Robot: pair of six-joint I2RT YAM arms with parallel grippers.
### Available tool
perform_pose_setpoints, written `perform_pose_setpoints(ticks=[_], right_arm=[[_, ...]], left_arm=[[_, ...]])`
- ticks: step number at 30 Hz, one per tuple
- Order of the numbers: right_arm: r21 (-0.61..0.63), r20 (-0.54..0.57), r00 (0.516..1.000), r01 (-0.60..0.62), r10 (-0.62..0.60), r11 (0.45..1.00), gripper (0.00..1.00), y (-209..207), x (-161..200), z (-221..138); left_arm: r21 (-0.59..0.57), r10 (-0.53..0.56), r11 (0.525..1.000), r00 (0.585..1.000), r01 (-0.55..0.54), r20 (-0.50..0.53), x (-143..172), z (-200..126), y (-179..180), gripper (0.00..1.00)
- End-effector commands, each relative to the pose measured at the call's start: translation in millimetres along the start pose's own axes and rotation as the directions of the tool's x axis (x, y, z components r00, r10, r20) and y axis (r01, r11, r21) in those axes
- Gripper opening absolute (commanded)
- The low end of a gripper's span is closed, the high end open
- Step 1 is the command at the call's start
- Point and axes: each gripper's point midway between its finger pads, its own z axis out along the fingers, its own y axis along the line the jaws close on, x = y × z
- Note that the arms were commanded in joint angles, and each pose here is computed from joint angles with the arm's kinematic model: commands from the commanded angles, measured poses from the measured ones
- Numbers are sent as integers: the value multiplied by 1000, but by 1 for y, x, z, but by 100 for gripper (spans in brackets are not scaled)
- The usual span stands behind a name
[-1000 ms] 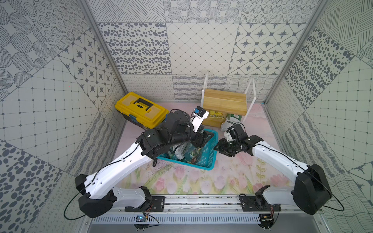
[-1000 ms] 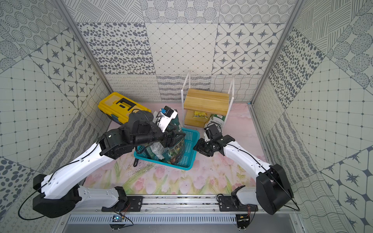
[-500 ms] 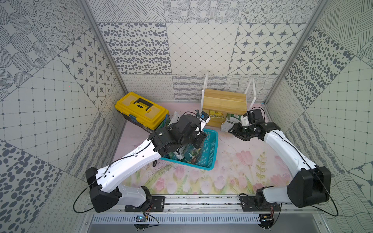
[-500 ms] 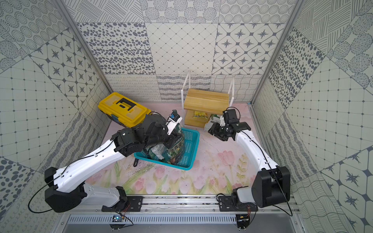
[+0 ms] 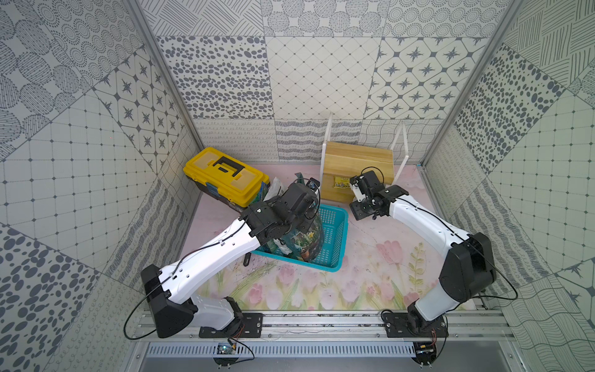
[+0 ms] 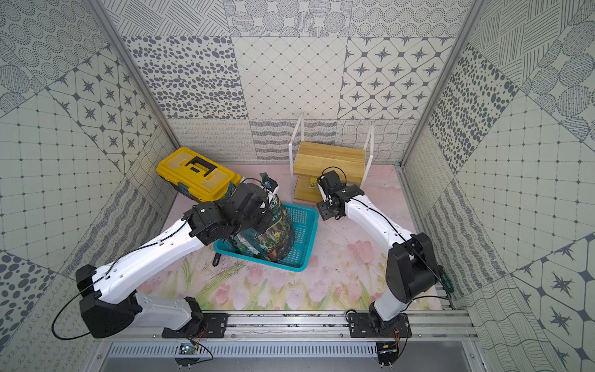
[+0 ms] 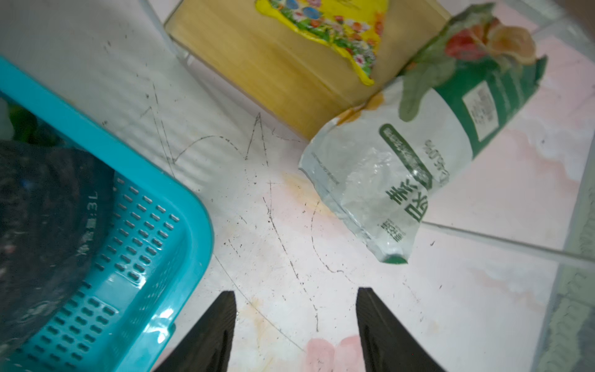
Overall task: Take down the fertilizer bag from the shelf
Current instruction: Pick up the fertilizer bag from the shelf.
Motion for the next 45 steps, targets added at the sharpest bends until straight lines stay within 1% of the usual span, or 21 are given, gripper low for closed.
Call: perform_pose_setpoints(ticks=[1,4,7,10,16,19,21,26,31,34,37,40,41,42,45], right_arm=[[111,32,992,121,-125,986,65,-20,-22,8],[138,20,983,177,-182,974,66,-22,-24,22],[184,-35,968,250,-248,951,67,-27,-19,38],[199,-79,947,321,-311,926,67,-27,-10,53],[244,-85,918,397,-388,885,68,-30,-7,69],[259,-113,898,439,-425,860,68,-32,-5,78],[270,-127,888,459,-441,846,69,-34,-5,84],[313,-119,891,452,-438,835,69,-39,-11,95],[365,-152,886,463,-439,808,67,-45,-8,111],[390,-157,885,464,-439,795,59,-48,-7,116],[408,-142,891,449,-431,795,45,-50,-11,114],[411,-117,901,427,-418,805,23,-50,-14,107],[411,-107,906,415,-409,812,10,-50,-15,103],[412,-96,912,402,-399,818,1,-50,-17,99],[407,-61,926,364,-373,838,0,-50,-21,87]], left_arm=[[-120,-14,993,994,1,-105,31,-5,30,31],[-118,-21,993,995,9,-97,30,-8,32,32],[-112,-26,994,996,16,-88,29,-9,31,33],[-99,-28,995,996,20,-80,26,-10,29,33],[-87,-30,996,998,24,-63,19,-12,28,34],[-78,-34,996,998,30,-58,16,-13,27,34],[-74,-39,997,998,35,-52,14,-14,26,34],[-66,-44,997,998,41,-43,10,-17,25,34],[-60,-55,997,998,53,-28,8,-21,26,35],[-58,-53,997,998,52,-27,8,-20,25,35],[-60,-52,997,998,50,-30,9,-20,26,35],[-61,-50,997,998,48,-31,10,-20,26,35],[-60,-50,997,998,48,-30,10,-20,25,35],[-60,-52,997,998,50,-30,10,-20,25,35],[-56,-53,997,998,51,-27,10,-19,24,35]])
